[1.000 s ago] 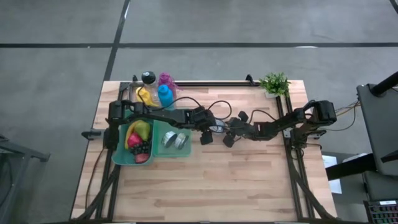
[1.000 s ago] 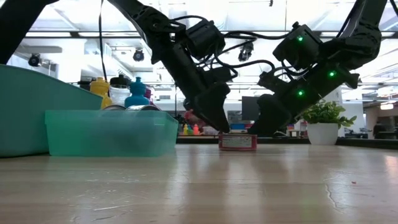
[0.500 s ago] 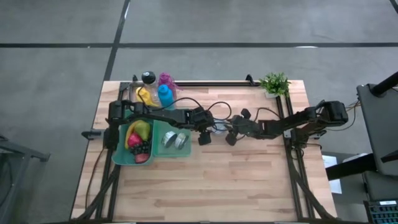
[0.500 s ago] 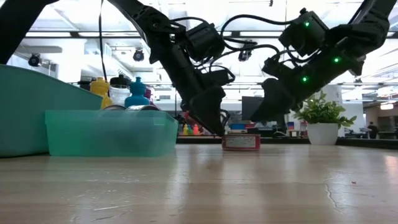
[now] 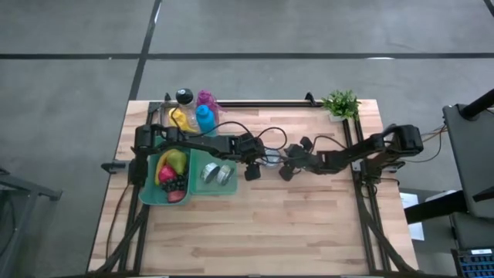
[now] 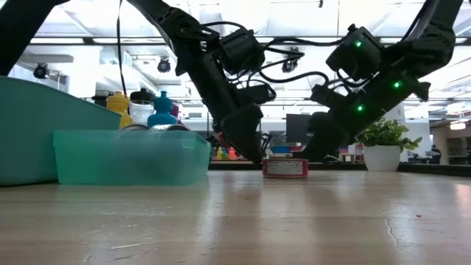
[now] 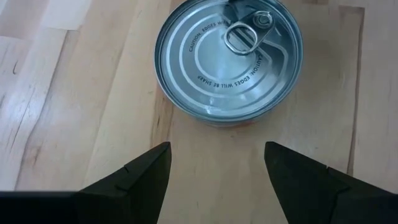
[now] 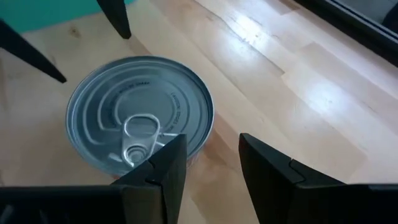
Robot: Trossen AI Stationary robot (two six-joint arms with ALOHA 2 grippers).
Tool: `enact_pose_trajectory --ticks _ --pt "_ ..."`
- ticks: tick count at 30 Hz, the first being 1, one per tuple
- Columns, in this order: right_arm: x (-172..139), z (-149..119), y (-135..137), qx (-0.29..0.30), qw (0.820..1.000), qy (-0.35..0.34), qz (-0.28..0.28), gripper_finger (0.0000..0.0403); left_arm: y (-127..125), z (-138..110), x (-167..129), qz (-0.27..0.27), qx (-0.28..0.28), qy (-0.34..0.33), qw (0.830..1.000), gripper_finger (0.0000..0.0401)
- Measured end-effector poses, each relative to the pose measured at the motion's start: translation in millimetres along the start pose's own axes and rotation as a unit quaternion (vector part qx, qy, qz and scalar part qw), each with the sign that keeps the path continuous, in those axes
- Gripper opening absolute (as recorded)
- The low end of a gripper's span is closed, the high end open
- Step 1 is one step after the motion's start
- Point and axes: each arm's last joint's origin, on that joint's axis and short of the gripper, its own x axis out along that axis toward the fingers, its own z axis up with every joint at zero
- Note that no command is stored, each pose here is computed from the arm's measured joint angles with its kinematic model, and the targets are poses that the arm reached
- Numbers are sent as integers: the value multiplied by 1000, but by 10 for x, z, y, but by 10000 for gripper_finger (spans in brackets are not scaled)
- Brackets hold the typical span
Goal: Pick & Place Food Item
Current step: Put the red tuna can into the light green bin
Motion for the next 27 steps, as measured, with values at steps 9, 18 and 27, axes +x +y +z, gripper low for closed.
enact_pose_trajectory --ticks 9,18,27 --pt "66 -39 -1 1 1000 3 -19 147 10 -1 7 1 -1 0 1000 264" --pt "67 -51 -12 7 1000 8 -22 147 -1 -43 106 1 1 9 1000 264" --pt "67 -58 -13 6 1000 11 -21 147 -2 -32 211 2 -3 -11 1000 264"
